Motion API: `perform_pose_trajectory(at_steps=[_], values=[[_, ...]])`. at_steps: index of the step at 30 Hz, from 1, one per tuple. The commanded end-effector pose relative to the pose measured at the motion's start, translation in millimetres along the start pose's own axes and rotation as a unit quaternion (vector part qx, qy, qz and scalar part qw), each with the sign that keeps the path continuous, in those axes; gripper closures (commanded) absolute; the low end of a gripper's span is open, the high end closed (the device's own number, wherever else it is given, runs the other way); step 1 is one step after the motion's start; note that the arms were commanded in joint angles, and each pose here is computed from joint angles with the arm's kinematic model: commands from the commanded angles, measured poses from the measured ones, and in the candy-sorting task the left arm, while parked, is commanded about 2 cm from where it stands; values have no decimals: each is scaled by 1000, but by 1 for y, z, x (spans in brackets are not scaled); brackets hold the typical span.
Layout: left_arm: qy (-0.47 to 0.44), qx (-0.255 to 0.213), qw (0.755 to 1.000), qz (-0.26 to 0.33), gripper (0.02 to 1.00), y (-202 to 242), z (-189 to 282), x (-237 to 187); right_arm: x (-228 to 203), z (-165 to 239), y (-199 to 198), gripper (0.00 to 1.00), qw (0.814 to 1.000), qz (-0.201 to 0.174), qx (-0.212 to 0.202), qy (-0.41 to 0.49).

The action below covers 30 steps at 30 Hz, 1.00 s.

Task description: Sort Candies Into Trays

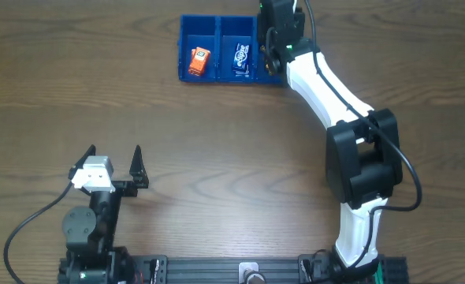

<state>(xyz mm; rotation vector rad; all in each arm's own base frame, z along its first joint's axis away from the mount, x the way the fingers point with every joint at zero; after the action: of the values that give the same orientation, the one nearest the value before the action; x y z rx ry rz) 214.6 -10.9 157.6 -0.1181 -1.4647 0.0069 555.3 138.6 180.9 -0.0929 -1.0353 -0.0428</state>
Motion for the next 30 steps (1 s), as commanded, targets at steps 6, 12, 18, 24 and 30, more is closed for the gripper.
perform_pose_trajectory(at_steps=[6, 12, 18, 24, 30], values=[[25, -7, 1000, -1, 20, -1, -1, -15, 11, 4, 0, 207, 1000, -5, -1, -16], [25, -7, 1000, -1, 20, -1, -1, -15, 92, 108, -27, 53, 996, -3, 18, -82], [25, -7, 1000, -1, 20, -1, -1, -15, 126, 227, -128, 1, 992, -34, -35, -120], [25, -7, 1000, -1, 20, -1, -1, -15, 71, 310, -177, 1, 982, -29, -64, -178], [25, -7, 1000, -1, 20, -1, -1, -15, -33, 336, -171, 1, 983, -17, 2, -184]])
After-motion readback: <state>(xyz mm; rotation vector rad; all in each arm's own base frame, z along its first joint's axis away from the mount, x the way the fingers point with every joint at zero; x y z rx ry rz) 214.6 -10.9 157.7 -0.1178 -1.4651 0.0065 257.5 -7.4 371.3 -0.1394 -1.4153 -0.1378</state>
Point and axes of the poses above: each gripper's point midway between its finger pads, its own z axis back along the fingers, its own y axis along the line the jaws close on, x = y × z, the point moved 3 cm from there along z, back along the fingers
